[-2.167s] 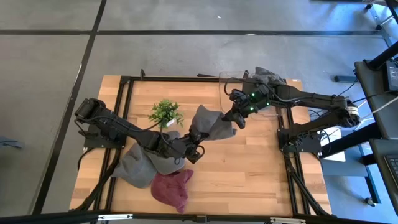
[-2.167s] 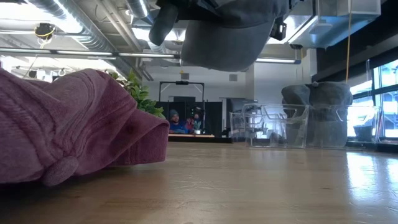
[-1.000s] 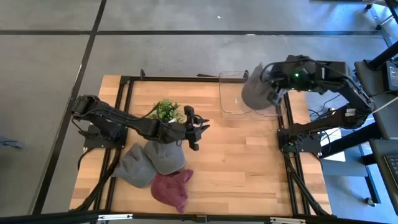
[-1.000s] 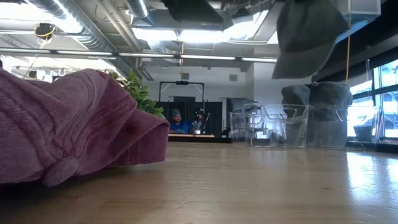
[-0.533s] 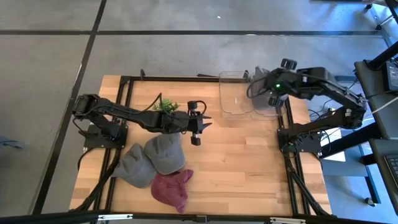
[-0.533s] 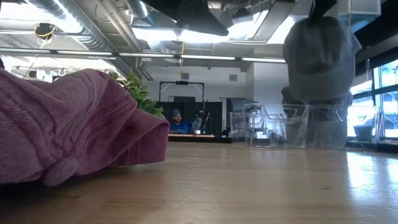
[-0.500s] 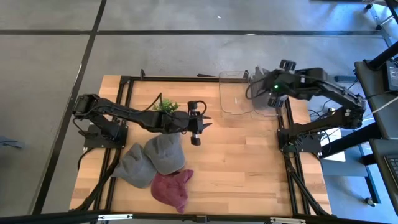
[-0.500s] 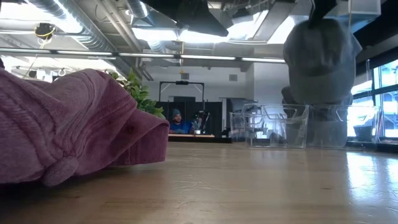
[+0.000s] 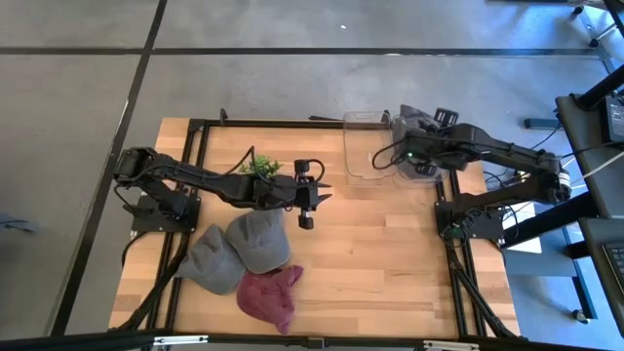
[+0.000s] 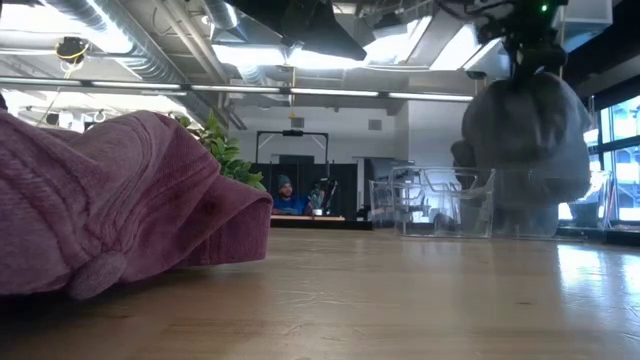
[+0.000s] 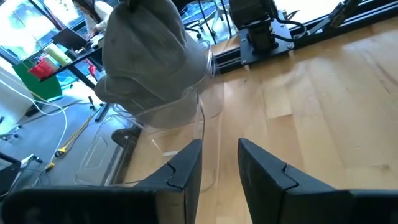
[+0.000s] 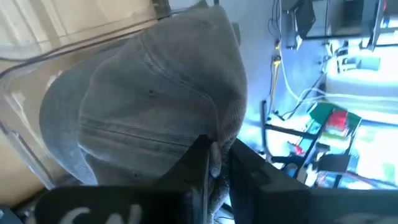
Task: Pick & Place hat
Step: Put the gray cap into the right transparent bin
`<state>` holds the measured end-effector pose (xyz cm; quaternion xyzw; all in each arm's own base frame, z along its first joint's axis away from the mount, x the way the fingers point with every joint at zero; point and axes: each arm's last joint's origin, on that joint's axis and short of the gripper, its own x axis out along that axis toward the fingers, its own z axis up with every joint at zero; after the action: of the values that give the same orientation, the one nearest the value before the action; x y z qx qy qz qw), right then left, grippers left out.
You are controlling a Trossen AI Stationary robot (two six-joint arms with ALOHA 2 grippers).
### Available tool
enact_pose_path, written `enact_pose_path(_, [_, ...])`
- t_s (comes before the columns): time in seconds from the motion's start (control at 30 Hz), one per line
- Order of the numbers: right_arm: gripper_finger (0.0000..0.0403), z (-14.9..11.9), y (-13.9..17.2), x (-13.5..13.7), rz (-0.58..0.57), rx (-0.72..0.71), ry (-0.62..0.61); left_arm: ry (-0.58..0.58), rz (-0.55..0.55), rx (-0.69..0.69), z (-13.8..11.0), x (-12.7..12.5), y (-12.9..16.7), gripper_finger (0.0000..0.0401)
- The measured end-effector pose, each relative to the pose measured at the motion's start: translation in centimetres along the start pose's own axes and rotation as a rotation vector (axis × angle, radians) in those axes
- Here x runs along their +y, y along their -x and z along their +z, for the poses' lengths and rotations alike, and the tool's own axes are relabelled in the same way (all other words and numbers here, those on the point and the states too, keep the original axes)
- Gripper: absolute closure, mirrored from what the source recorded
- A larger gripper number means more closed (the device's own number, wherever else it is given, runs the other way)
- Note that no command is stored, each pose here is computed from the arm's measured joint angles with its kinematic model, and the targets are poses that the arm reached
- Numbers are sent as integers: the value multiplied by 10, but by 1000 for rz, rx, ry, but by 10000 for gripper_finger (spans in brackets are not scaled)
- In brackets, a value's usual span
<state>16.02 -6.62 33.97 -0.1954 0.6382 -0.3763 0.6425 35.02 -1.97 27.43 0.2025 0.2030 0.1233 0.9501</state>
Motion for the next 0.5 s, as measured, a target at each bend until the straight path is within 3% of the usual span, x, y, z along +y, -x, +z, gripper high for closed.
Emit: enact_pose_path(0.5, [364, -22, -29, 27, -57, 62, -161, 0, 1, 1, 0, 0, 0, 303])
